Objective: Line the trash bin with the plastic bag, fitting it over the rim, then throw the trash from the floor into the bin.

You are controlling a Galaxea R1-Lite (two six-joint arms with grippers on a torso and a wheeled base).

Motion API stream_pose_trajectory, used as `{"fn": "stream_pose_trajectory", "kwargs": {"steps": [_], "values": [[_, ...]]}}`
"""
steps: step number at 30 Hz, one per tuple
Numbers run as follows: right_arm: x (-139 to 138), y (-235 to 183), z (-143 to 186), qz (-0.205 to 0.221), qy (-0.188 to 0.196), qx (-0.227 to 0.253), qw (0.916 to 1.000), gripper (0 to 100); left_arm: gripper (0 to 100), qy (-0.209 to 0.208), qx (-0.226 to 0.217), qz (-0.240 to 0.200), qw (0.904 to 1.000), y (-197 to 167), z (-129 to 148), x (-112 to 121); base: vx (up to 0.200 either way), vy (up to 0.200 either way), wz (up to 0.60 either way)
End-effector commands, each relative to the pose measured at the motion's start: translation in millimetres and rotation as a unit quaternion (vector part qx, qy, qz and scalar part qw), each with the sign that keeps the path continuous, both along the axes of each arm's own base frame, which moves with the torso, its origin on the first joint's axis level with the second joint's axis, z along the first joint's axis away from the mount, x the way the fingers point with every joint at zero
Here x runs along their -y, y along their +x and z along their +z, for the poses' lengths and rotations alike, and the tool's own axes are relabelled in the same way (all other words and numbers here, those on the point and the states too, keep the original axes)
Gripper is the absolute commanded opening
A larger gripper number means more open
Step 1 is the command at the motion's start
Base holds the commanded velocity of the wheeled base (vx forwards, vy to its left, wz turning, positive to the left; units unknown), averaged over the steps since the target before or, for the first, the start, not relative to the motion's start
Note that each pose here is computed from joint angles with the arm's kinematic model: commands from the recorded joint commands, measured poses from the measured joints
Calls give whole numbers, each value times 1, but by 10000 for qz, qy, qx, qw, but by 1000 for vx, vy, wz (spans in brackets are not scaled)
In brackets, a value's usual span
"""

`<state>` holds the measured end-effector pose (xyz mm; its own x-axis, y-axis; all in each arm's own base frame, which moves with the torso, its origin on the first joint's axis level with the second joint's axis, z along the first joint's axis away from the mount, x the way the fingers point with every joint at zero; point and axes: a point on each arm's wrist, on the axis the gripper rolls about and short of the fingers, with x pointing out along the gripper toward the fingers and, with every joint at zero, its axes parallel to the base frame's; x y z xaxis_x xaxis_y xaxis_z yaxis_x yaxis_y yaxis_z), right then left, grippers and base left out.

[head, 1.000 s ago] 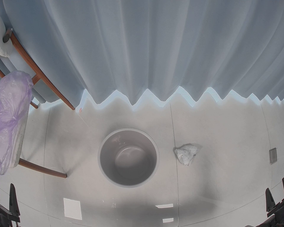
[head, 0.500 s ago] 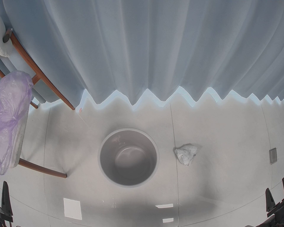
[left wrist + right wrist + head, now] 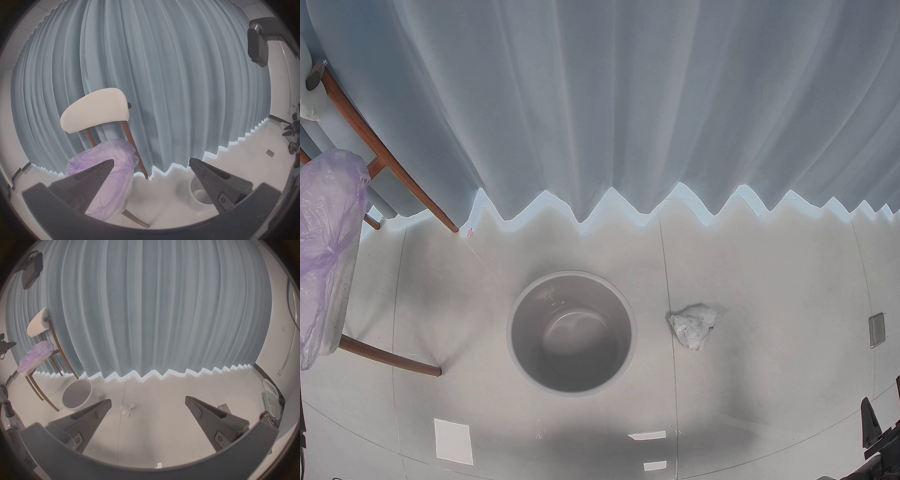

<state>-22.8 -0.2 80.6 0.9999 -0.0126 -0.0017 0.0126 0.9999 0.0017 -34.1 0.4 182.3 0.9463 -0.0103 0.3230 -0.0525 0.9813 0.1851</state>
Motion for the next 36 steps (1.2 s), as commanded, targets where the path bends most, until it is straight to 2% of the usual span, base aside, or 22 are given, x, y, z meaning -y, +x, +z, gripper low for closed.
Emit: {"fn": "stream_pose_trajectory", "kwargs": {"steps": [1,7,12,15,18,19,20,21,23,26,27,29,31,32,33,34,35,36], "values": [[0,0,-5,1,-1,9,10000,100,100,91,-217,-10,9997,9,7,0,0,0,0],[0,0,-5,1,-1,1,10000,100,100,682,-283,142,9972,22,37,1,0,0,0],[0,0,-5,1,-1,1,10000,100,100,699,-373,237,9966,34,57,1,0,0,0],[0,0,-5,1,-1,9,10000,100,100,643,-598,600,9943,46,63,-1,0,0,0],[0,0,-5,1,-1,9,10000,100,100,749,-859,1064,9878,53,60,-3,0,0,0],[0,0,-5,1,-1,9,10000,100,100,783,-1064,1265,9831,57,56,-4,0,0,0],[0,0,-5,1,-1,1,10000,100,100,785,-1090,1294,9825,57,56,-4,0,0,0],[0,0,-5,1,-1,9,10000,100,100,778,-1424,1517,9750,61,52,-6,0,0,0],[0,0,-5,1,-1,9,10000,100,100,761,-1662,1644,9693,65,49,-7,0,0,0],[0,0,-5,1,-1,1,10000,100,100,720,-2195,2122,9495,69,37,-10,0,0,0],[0,0,-5,1,-1,1,10000,100,100,720,-2195,2122,9495,69,37,-10,0,0,0],[0,0,-5,1,-1,9,10000,100,100,743,-2499,2308,9374,72,33,-11,0,0,0],[0,0,-5,1,-1,9,10000,100,100,864,-2679,2370,9298,79,31,-13,0,0,0],[0,0,-5,1,-1,9,10000,100,100,881,-2696,2369,9292,80,31,-13,0,0,0],[0,0,-5,1,-1,9,10000,100,100,1032,-2874,2495,9190,88,30,-14,0,0,0],[0,0,-5,1,-1,9,10000,100,100,1032,-2874,2495,9190,88,30,-14,0,0,0],[0,0,-5,1,-1,9,10000,100,100,1096,-2957,2582,9132,91,30,-15,0,0,0],[0,0,-5,1,-1,1,10000,100,100,1104,-2967,2588,9126,91,30,-15,0,0,0]]}}
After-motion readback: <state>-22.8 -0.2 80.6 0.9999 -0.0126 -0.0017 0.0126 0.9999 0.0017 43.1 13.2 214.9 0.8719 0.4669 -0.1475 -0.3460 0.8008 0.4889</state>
